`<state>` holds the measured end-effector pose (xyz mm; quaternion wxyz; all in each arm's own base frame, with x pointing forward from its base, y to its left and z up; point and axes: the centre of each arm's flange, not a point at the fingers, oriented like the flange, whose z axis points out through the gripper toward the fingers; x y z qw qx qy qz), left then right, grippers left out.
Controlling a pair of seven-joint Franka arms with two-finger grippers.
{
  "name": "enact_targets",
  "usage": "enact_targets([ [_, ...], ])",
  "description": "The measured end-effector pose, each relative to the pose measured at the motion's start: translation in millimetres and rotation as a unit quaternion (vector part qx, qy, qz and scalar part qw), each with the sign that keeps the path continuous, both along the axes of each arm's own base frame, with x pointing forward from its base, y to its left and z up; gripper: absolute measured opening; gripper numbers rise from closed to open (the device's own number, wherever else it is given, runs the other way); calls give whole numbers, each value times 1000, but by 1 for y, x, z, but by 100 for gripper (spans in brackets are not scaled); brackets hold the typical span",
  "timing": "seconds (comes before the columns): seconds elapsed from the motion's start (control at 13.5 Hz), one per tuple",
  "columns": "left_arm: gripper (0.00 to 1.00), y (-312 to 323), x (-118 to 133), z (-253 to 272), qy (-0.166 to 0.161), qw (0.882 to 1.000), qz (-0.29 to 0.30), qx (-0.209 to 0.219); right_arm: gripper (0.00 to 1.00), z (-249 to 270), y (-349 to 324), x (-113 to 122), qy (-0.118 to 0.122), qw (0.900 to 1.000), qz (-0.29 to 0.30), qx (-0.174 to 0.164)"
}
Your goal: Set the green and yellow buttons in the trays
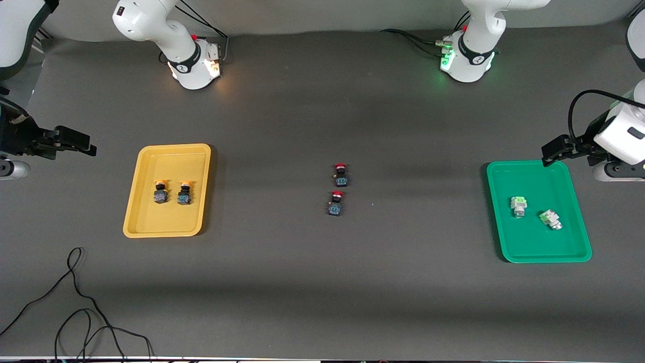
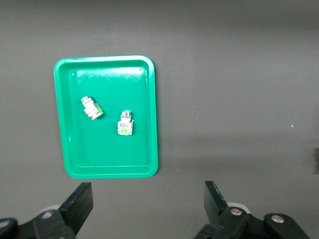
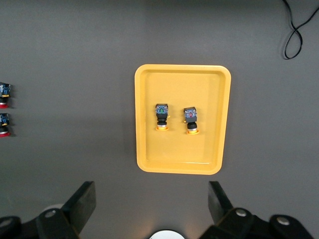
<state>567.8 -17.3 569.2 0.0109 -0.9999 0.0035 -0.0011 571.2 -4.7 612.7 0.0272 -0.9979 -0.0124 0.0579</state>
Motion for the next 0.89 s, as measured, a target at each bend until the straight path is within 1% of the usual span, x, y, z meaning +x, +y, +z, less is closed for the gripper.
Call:
enact_targets([
  [0.3,100,-2,0,0,2,1000,-1,0,100,0,4,0,0,1000,3,0],
  [0.67,100,-2,-1,0,2,1000,-1,0,100,1,7,2,0,1000,-27,-4],
  [0.89,100,-2,-1,0,2,1000,-2,0,100,-9,9,19,8,999,-33,0],
])
